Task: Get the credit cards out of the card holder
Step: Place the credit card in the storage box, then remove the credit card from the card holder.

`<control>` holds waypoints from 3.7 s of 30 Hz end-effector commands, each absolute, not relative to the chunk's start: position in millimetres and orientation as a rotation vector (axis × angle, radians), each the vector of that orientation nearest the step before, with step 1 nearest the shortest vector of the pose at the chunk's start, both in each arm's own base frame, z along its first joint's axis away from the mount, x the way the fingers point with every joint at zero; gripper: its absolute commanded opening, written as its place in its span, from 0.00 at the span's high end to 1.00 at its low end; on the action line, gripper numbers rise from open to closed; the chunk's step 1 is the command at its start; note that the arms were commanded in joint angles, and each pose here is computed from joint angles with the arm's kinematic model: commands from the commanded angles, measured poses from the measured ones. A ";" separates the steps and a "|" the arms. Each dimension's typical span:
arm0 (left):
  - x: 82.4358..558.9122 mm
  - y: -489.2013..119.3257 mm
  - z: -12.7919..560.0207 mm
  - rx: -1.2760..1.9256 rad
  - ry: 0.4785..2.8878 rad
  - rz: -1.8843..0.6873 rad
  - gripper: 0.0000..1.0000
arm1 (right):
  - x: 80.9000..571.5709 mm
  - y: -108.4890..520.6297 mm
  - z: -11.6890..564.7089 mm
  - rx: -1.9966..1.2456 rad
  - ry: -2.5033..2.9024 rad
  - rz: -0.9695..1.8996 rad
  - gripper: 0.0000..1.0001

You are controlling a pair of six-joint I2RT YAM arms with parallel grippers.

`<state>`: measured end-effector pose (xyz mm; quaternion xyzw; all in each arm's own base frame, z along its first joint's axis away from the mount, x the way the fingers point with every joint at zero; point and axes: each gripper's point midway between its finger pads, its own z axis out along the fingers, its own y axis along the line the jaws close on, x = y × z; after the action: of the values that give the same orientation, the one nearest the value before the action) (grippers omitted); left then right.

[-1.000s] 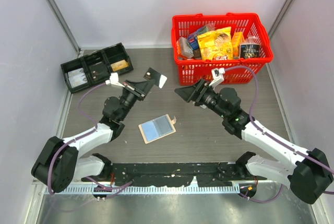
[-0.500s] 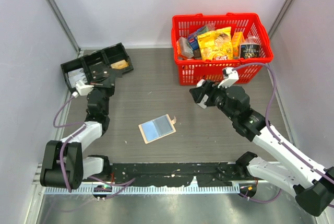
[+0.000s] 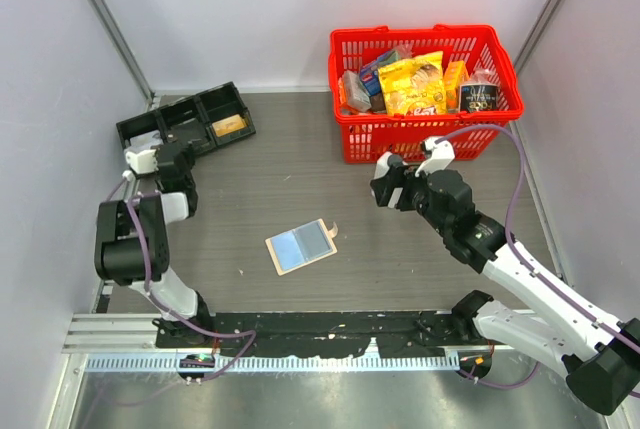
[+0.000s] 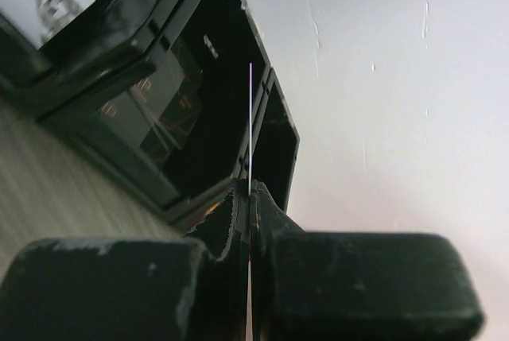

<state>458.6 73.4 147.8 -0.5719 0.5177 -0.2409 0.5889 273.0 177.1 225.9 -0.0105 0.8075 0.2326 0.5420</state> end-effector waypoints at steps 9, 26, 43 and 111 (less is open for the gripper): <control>550.3 105.8 139.2 -1.397 1.126 -0.532 1.00 | 278.3 163.9 226.5 -0.050 1.887 0.453 0.16; 563.8 106.3 89.3 -1.572 1.178 -0.509 0.84 | 282.6 163.9 221.7 -0.056 1.901 0.428 0.16; 523.8 74.2 136.3 -1.527 1.248 -0.661 0.30 | 265.3 175.6 238.4 -0.098 1.933 0.543 0.12; 182.8 -193.8 17.2 -0.243 2.820 -0.587 0.62 | 228.6 359.7 51.6 -0.600 2.517 0.567 0.59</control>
<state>190.0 -183.5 22.1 -0.0836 0.9705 -0.1765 0.1415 229.6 337.8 30.3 -0.2173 0.9365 0.1533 0.2286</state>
